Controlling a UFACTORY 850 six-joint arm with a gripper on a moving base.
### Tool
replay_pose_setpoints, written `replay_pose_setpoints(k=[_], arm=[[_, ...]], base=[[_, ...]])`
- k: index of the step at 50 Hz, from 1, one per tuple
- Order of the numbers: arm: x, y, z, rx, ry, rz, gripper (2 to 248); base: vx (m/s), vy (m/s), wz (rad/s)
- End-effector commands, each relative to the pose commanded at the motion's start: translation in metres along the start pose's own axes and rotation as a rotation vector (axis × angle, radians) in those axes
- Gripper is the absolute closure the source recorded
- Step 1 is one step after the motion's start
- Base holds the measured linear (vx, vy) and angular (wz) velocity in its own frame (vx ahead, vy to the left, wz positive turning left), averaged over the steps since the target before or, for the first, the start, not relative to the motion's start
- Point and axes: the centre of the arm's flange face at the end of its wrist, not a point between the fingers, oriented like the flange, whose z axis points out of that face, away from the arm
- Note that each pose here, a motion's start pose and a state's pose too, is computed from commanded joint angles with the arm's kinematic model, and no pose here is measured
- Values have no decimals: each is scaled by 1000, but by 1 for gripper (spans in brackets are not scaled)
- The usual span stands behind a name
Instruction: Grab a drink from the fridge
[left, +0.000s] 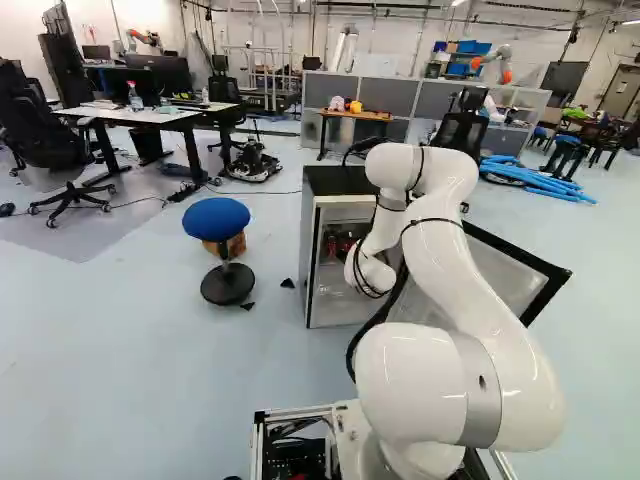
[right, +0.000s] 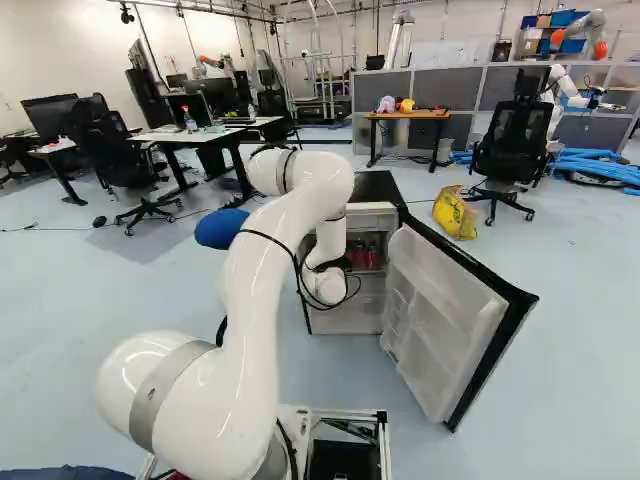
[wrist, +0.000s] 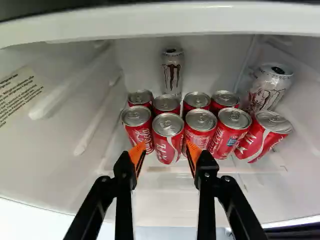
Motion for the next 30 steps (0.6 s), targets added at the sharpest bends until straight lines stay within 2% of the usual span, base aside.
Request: replay_pose_setpoints(k=[30], arm=[[2,1,11,2,16,-7,115]], base=[[0,0,0]])
